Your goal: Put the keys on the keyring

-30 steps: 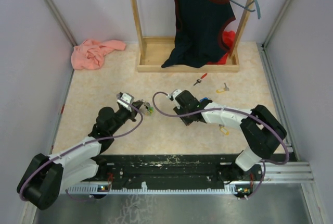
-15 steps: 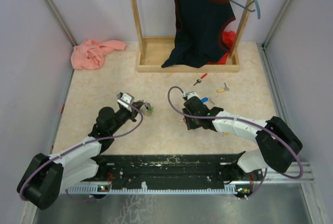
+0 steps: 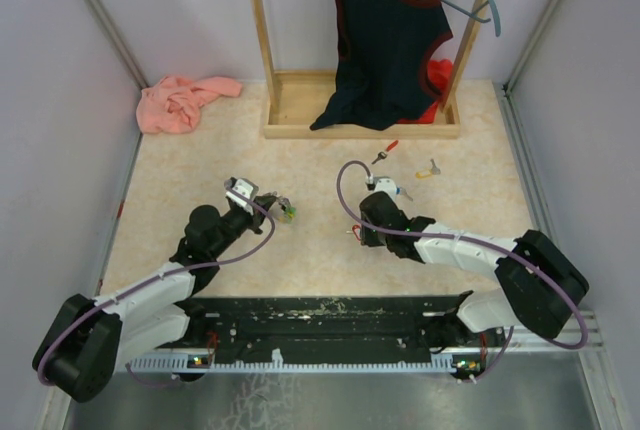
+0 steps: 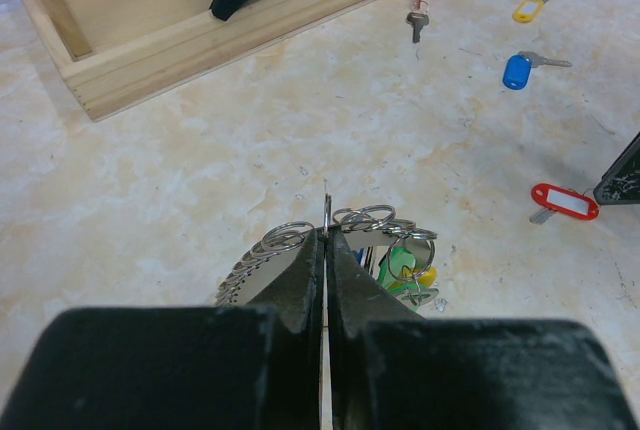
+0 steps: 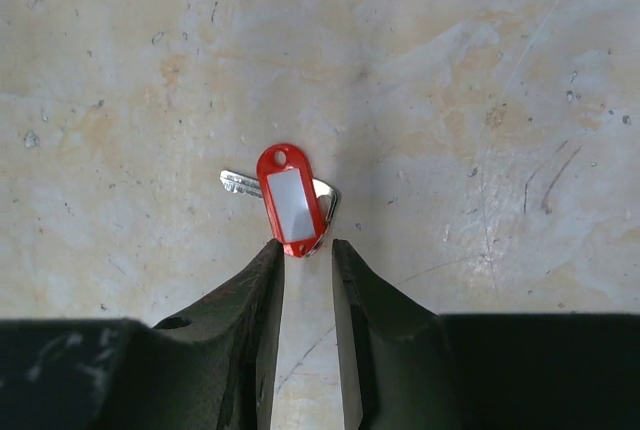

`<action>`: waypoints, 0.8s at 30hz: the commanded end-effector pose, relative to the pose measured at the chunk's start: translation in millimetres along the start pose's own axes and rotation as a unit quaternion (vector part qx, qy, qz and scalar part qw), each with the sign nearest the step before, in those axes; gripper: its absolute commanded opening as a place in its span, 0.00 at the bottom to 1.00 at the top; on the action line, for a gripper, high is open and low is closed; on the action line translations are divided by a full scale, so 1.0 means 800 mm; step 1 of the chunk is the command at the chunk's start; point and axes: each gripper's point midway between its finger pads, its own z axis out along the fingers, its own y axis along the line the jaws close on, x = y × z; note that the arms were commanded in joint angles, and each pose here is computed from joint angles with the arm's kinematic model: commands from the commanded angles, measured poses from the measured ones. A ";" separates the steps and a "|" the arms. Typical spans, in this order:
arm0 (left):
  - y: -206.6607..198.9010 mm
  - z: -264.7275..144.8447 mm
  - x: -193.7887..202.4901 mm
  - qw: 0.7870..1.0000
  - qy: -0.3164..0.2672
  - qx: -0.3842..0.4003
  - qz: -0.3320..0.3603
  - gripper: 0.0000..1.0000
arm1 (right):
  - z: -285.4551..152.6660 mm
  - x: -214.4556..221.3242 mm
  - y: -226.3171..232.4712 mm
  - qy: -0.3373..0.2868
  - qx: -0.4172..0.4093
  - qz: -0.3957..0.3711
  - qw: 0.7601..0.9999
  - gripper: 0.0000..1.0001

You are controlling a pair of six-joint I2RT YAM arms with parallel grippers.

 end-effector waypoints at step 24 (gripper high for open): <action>-0.002 0.003 -0.028 0.999 -0.040 0.008 -0.003 0.01 | 0.010 -0.006 -0.003 -0.018 0.014 0.033 0.999 0.22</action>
